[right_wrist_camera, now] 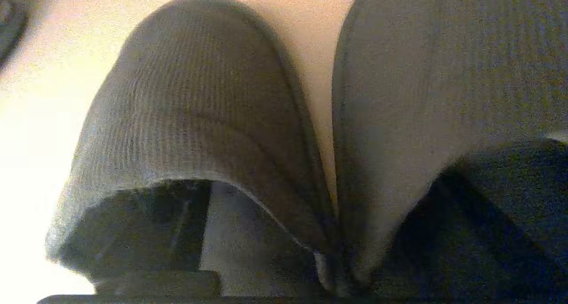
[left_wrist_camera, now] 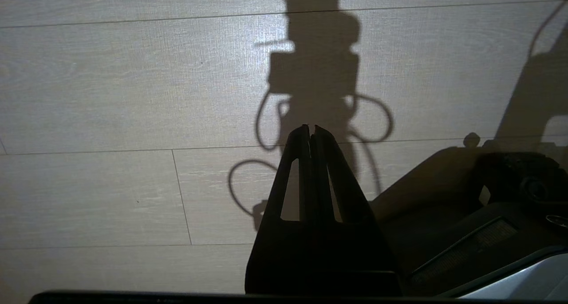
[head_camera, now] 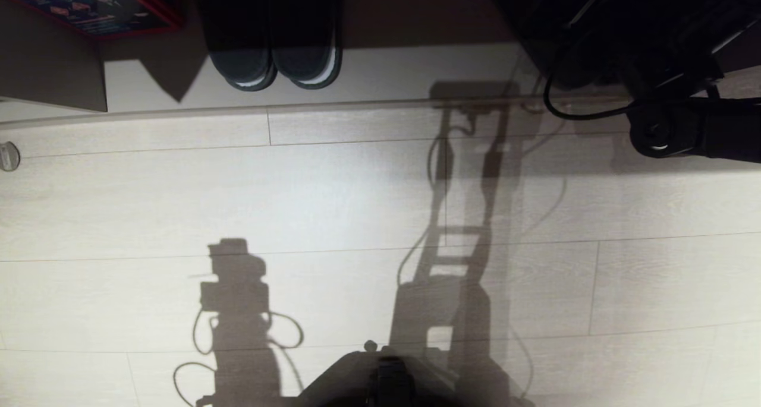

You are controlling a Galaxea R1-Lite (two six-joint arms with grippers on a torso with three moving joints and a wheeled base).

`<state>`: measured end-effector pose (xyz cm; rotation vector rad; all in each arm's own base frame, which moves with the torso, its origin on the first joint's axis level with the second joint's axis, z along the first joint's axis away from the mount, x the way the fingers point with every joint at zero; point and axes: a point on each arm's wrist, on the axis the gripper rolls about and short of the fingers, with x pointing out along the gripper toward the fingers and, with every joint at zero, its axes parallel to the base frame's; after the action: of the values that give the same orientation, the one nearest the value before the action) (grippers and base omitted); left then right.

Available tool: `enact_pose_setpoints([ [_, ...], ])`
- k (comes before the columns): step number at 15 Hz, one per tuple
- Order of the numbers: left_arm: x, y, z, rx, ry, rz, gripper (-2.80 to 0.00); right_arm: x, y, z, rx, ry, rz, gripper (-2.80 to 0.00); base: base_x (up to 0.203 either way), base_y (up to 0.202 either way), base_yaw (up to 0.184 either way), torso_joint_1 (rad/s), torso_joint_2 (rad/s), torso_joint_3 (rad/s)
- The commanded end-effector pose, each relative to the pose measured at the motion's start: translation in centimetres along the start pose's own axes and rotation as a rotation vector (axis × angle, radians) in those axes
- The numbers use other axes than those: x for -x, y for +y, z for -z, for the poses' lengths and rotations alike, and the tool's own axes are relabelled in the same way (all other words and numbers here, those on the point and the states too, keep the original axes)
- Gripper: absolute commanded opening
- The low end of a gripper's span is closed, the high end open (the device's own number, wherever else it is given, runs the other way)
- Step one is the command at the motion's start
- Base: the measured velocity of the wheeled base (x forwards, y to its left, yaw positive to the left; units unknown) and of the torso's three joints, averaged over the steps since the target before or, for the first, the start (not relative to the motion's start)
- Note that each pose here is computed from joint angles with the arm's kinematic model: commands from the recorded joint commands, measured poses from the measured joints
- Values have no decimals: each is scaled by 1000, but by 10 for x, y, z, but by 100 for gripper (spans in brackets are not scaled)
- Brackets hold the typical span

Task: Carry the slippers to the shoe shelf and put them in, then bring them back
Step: Place the slippers into the shoe cabinet

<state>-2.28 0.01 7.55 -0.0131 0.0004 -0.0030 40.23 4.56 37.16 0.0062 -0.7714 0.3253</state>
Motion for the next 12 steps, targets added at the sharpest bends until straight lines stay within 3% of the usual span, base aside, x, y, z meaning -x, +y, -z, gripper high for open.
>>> enact_pose_setpoints([
  [1, 0, 0, 0, 1, 1, 0, -280, 3, 1, -8, 0, 9, 5, 0, 0, 0, 0, 0, 0, 0],
  [5, 0, 0, 0, 1, 0, 0, -280, 8, 2, -7, 9, 32, 38, 0, 0, 0, 0, 0, 0, 0],
  [8, 0, 0, 0, 2, -1, 0, -280, 18, 5, -23, 5, 54, 44, 0, 0, 0, 0, 0, 0, 0],
  [12, 0, 0, 0, 1, -2, 0, -280, 31, 14, -15, -23, 117, 35, 0, 0, 0, 0, 0, 0, 0],
])
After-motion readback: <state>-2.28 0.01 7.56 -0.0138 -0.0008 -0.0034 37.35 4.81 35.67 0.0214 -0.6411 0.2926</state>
